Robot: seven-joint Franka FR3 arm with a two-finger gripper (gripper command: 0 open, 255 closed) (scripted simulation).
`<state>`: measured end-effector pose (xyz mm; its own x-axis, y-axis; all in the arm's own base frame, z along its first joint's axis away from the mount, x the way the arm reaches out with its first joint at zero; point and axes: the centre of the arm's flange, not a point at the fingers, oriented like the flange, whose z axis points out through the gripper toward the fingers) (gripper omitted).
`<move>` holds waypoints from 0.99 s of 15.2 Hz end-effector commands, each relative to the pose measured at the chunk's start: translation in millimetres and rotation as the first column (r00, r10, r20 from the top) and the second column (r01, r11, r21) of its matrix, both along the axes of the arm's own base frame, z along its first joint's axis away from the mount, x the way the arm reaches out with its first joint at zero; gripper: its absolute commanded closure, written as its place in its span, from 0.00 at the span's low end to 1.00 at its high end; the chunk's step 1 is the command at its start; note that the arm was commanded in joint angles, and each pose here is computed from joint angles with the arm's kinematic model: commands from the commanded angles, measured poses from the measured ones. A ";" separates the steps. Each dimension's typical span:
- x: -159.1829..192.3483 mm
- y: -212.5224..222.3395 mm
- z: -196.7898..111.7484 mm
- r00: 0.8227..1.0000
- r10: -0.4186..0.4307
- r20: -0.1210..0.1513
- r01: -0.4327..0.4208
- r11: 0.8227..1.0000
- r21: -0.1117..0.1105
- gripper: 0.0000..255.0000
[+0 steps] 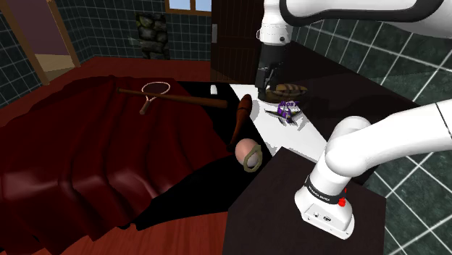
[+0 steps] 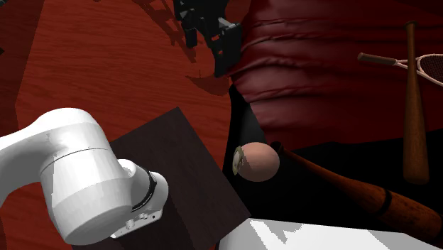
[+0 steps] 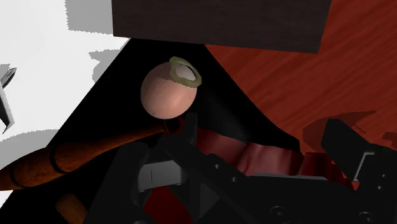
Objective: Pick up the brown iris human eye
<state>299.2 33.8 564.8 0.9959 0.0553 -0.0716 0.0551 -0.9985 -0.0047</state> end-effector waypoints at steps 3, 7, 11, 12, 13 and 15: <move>-3.8 -12.3 -23.7 0.999 0.047 0.011 -0.047 0.999 0.011 0.00; -9.0 -36.6 -71.7 0.990 0.140 0.035 -0.141 0.990 0.030 0.00; -10.8 -60.1 -120.3 0.971 0.231 0.061 -0.234 0.971 0.047 0.00; -10.7 -65.9 -132.6 0.965 0.254 0.068 -0.257 0.965 0.051 0.00; -10.5 -71.5 -144.8 0.958 0.276 0.074 -0.280 0.958 0.055 0.00; -9.4 -82.7 -169.4 0.943 0.320 0.088 -0.326 0.943 0.062 0.00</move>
<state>289.4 -43.1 406.4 0.9363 0.3509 0.0099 0.3509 -0.9345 -0.0603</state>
